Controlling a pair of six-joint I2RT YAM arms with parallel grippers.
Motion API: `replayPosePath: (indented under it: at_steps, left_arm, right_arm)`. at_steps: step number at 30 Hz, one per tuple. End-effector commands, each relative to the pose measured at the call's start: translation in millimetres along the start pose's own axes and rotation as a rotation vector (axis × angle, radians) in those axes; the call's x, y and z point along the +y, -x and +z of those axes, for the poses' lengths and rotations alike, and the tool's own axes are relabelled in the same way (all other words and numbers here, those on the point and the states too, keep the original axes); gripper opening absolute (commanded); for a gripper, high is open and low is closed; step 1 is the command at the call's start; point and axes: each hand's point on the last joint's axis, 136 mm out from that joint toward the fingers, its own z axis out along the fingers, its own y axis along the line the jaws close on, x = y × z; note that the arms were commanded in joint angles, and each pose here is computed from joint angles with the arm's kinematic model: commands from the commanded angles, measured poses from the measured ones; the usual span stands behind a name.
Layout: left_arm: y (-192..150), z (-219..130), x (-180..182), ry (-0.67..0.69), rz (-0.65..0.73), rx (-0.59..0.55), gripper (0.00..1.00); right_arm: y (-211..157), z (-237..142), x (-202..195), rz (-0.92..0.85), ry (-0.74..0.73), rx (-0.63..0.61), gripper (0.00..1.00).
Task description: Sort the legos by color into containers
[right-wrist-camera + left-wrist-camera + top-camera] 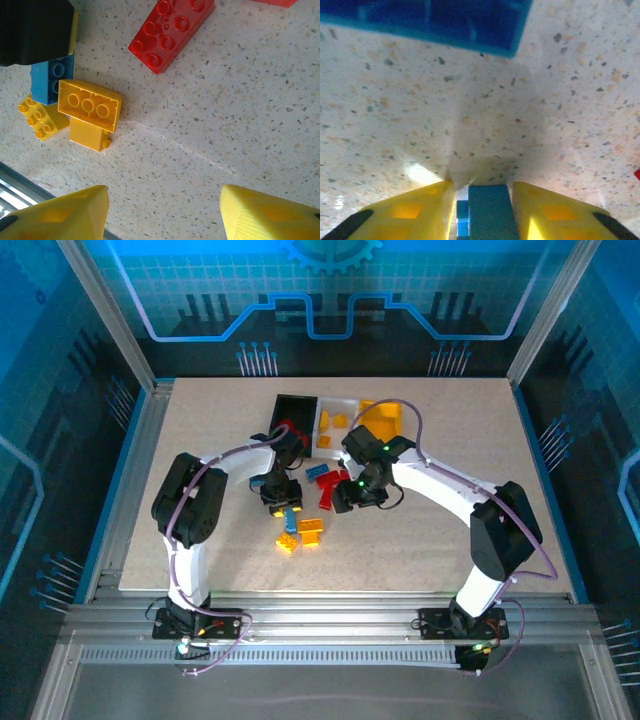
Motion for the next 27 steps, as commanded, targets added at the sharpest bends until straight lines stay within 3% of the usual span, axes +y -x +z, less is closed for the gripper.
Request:
replayPosePath:
  at_steps: [1,8,16,24,27]
  left_arm:
    - [-3.1,17.1,-19.6,-0.046,0.051,0.01,0.3]
    - [20.3,-13.3,-38.8,-0.078,0.069,-0.059,0.23]
    - [53.3,-88.8,-65.8,-0.251,0.018,-0.18,0.22]
    - [83.8,-136.0,-158.4,-0.662,-0.114,-0.248,0.23]
    - [98.2,-141.5,-195.2,-0.747,-0.161,-0.268,0.23]
  right_arm:
    - [2.1,-11.8,1.1,0.015,0.011,-0.035,0.62]
    - [-2.5,-16.4,-2.1,0.024,0.001,-0.052,0.62]
    - [-1.4,-50.8,-22.8,0.12,0.009,-0.174,0.62]
    - [-19.5,-90.7,-71.9,0.447,0.102,-0.365,0.61]
    - [-30.4,-94.3,-74.0,0.499,0.143,-0.388,0.61]
